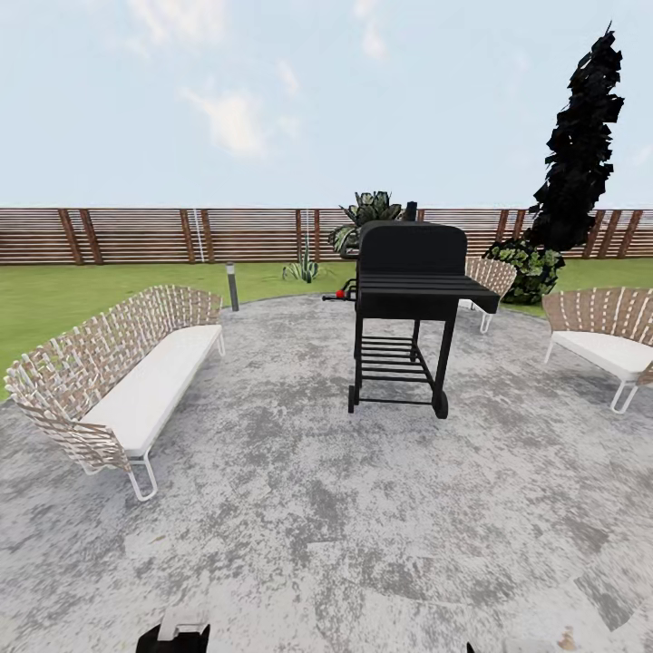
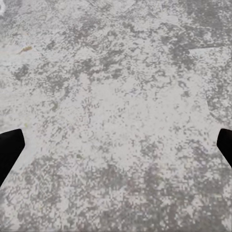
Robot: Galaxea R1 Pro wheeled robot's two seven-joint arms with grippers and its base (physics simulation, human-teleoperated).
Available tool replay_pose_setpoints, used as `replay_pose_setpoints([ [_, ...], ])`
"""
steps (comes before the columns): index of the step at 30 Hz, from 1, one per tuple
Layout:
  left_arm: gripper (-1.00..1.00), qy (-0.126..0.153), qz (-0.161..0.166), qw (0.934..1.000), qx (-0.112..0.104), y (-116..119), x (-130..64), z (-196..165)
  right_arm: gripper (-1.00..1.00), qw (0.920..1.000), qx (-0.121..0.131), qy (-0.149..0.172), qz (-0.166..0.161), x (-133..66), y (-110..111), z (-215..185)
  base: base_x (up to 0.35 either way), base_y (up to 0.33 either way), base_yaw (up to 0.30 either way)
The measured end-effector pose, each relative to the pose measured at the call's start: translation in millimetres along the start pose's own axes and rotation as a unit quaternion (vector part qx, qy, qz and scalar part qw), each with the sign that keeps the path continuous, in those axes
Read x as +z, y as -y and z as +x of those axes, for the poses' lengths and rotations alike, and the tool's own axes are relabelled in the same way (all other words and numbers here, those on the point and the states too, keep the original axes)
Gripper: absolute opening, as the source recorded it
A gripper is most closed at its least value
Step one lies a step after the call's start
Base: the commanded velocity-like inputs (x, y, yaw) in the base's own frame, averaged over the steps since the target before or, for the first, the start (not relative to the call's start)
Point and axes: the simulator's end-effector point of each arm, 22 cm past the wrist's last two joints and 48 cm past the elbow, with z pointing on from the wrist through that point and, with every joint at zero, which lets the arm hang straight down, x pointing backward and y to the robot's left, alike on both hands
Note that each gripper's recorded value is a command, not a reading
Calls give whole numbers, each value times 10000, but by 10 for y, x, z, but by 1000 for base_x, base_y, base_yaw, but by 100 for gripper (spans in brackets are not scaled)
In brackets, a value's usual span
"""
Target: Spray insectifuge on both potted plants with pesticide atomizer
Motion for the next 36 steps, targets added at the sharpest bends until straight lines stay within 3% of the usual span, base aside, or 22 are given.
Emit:
replay_pose_setpoints([
  [15,100,36,-119,9999,-5,-59,-7,8,100,9999,25,126,43,2,15,-70,0,0,0],
  [21,100,99,-120,9999,-12,-56,26,22,100,9994,19,344,31,49,6,-237,0,0,0],
  [36,100,96,-131,9999,-9,-49,203,223,100,9998,-26,175,-21,193,-63,139,0,0,0],
])
